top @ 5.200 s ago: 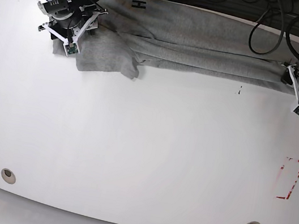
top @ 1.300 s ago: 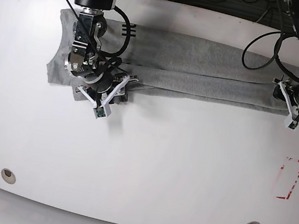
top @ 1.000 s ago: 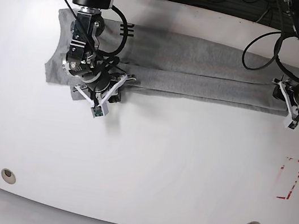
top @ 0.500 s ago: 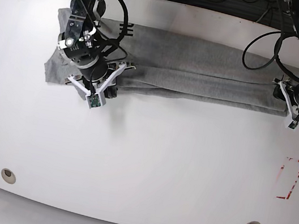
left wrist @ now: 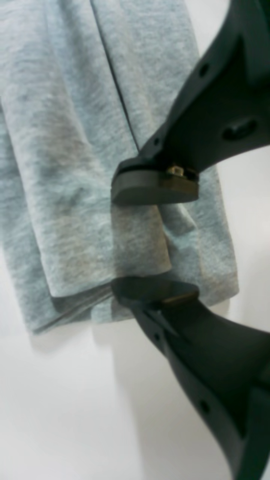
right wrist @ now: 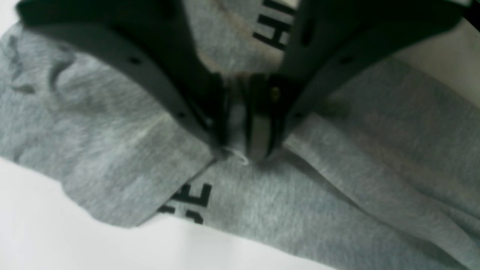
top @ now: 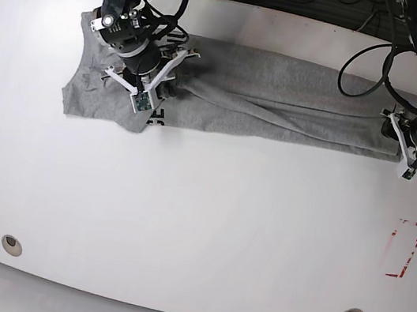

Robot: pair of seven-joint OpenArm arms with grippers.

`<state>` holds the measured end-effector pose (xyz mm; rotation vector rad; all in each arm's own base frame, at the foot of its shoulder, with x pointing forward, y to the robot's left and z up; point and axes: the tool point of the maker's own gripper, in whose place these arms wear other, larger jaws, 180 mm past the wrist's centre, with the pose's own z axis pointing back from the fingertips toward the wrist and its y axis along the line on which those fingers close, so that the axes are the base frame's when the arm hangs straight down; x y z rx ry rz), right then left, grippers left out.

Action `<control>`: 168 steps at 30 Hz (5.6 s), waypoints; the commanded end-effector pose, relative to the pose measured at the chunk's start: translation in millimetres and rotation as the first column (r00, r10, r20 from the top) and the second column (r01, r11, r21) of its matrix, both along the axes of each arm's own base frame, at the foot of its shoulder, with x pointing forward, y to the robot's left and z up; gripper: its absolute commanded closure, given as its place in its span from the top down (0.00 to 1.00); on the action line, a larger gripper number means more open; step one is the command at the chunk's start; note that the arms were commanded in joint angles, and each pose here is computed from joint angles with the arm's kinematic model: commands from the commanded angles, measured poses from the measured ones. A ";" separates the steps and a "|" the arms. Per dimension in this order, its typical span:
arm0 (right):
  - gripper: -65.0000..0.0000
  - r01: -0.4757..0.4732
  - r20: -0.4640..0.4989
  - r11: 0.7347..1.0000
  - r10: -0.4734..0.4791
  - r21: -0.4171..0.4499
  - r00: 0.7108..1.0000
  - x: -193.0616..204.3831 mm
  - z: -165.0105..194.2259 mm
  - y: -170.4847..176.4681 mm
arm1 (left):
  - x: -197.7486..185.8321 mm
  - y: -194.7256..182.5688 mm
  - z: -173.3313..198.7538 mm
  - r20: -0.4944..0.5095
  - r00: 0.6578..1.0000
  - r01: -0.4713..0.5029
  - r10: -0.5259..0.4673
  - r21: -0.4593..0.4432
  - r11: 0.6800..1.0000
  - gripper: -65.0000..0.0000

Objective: Fold the T-shirt properly
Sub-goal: 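Release the right gripper and press it onto the folded sleeve area, then grasp the shirt strip end with the right gripper near the collar, then open the left gripper and regrasp the strip end lower down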

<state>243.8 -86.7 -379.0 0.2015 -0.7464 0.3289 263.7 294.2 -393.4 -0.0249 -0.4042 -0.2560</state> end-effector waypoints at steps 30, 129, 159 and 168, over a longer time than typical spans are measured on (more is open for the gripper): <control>0.33 0.002 0.135 0.997 -0.012 0.074 0.991 20.4 36.8 19.2 | 2.7 5.8 7.0 0.021 1.000 0.004 -0.004 0.017 1.000 0.42; 0.26 0.000 0.020 0.998 -0.001 0.059 1.000 6.7 -20.9 2.1 | -6.2 57.9 1.7 -0.011 0.972 -0.228 0.237 -0.312 0.922 0.72; 0.26 0.000 0.026 0.998 -0.002 0.062 1.000 9.1 -19.5 2.3 | -26.5 9.8 -24.2 -0.115 0.992 -0.096 0.058 -0.359 0.928 0.17; 0.26 0.000 0.026 0.998 -0.002 0.062 1.000 9.1 -19.5 2.3 | -17.0 10.7 -11.8 -0.066 0.996 -0.073 0.053 -0.351 0.934 0.10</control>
